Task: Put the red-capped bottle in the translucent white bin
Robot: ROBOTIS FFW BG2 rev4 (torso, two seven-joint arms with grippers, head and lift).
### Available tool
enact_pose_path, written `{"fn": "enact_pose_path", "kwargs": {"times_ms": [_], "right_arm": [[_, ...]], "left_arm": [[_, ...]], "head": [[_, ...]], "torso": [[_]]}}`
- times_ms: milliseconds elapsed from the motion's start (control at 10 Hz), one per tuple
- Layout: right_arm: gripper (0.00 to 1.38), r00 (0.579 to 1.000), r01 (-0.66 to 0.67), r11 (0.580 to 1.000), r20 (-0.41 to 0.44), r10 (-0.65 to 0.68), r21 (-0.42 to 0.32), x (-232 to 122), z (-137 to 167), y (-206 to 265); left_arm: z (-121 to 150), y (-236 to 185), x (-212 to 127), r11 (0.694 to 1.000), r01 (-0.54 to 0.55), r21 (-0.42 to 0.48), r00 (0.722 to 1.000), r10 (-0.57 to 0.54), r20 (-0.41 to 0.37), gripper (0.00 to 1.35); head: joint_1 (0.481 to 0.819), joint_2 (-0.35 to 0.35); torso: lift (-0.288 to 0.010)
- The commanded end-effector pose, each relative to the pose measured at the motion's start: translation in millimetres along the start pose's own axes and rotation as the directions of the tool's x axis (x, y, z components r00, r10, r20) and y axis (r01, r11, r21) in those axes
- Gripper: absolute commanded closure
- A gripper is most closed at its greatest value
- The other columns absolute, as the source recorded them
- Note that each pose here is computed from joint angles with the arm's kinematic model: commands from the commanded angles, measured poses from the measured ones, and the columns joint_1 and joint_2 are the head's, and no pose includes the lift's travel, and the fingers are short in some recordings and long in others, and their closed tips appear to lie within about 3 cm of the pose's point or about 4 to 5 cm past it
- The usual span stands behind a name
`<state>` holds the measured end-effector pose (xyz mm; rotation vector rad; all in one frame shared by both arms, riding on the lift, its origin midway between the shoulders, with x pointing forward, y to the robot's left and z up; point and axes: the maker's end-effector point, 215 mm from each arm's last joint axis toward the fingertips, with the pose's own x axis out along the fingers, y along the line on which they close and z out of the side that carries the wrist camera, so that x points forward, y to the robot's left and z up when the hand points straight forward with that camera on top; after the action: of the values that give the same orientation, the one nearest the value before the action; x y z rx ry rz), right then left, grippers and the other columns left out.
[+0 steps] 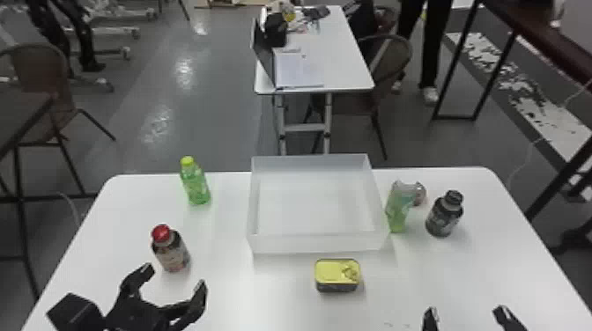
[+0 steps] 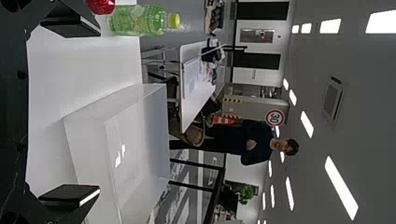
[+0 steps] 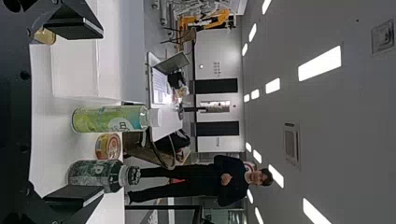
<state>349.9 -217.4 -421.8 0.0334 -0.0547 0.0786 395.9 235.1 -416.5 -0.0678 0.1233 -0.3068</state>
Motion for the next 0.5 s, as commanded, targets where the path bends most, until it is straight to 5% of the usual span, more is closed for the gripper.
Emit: {"fn": "enact_pose_path", "kwargs": {"times_ms": [0, 400], "right_arm": [[0.12, 1.0, 0.001, 1.0, 0.0, -0.001, 0.001, 0.0, -0.1, 0.1], [0.12, 1.0, 0.001, 1.0, 0.0, -0.001, 0.001, 0.0, -0.1, 0.1]], "left_arm": [[-0.8, -0.1, 0.0, 1.0, 0.001, 0.0, 1.0, -0.001, -0.003, 0.12], [-0.1, -0.2, 0.2, 1.0, 0.001, 0.002, 1.0, -0.001, -0.002, 0.12]], "head": [[0.695, 0.027], [0.695, 0.027]], "torso": [[0.0], [0.0]]}}
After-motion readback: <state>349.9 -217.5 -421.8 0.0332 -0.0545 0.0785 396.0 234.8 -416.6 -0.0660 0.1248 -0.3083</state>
